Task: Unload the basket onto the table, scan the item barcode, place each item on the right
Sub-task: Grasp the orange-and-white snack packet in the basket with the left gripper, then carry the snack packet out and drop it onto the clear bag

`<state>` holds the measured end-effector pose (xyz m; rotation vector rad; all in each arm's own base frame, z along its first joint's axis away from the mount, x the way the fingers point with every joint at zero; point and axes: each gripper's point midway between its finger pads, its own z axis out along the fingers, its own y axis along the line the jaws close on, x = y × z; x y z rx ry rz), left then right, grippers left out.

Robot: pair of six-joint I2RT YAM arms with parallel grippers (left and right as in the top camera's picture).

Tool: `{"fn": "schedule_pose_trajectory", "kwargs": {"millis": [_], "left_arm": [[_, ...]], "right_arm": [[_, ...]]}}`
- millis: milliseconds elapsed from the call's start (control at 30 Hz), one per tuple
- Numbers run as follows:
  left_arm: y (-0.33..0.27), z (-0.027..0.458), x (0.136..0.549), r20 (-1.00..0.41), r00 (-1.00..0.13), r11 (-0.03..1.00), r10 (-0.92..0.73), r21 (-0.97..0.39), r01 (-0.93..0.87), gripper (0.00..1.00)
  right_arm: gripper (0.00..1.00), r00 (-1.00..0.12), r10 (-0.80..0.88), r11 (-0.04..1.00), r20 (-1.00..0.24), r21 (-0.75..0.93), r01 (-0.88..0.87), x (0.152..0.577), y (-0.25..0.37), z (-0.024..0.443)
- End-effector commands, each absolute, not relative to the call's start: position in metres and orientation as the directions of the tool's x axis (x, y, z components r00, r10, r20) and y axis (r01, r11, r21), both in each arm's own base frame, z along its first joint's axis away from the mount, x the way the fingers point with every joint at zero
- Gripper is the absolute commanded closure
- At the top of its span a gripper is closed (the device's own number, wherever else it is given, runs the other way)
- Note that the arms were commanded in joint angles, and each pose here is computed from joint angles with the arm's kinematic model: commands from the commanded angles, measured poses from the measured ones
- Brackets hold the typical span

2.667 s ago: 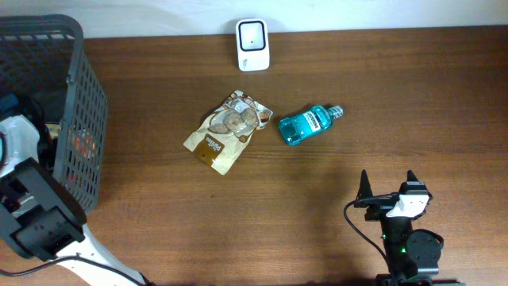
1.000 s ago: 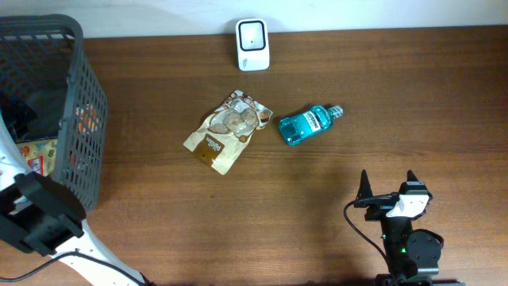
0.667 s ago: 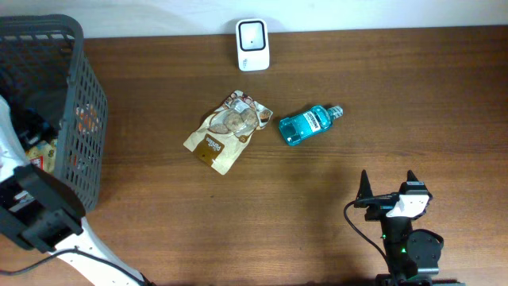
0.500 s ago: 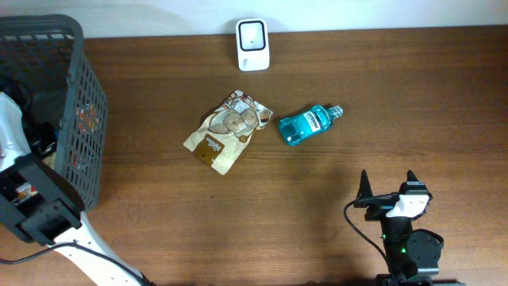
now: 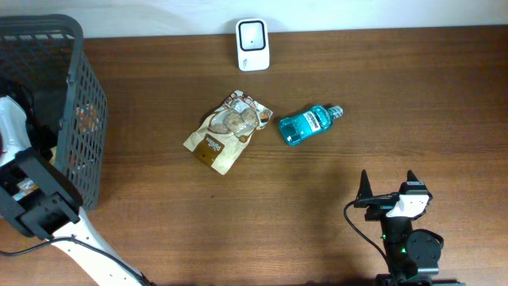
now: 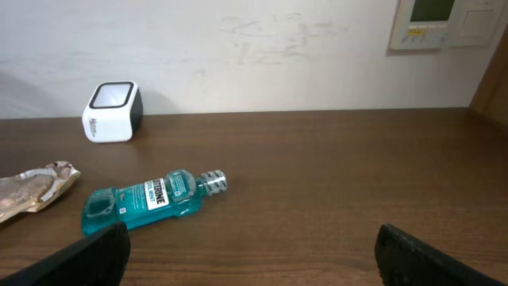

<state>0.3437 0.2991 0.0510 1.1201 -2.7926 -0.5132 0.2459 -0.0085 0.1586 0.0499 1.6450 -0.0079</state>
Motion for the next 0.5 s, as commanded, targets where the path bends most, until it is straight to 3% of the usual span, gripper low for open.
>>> {"fn": "schedule_pose_trajectory", "kwargs": {"millis": [0,67,133,267,467], "left_arm": [[0.303,0.051,0.346,-0.05,-0.719,0.671,-0.693,0.319,-0.669,1.0],[0.307,0.078,0.357,-0.098,-0.717,0.666,-0.69,0.302,-0.682,1.0],[0.304,0.117,0.379,-0.17,-0.706,0.678,-0.688,0.198,-0.708,1.0],[0.28,0.226,0.424,-0.389,-0.635,0.719,-0.667,-0.112,-0.686,1.0],[0.247,0.345,0.417,-0.613,-0.492,0.752,-0.618,-0.279,-0.597,1.0]], "right_arm": [[0.01,-0.078,0.029,0.998,-0.996,0.025,0.052,0.246,-0.011,0.155],[0.02,-0.078,0.029,0.998,-0.996,0.025,0.052,0.246,-0.011,0.155],[0.02,-0.078,0.029,0.998,-0.996,0.025,0.052,0.246,-0.011,0.155],[0.02,-0.078,0.029,0.998,-0.996,0.025,0.052,0.246,-0.011,0.155],[0.01,-0.078,0.029,0.998,-0.996,0.025,0.052,0.246,-0.011,0.155]]}}
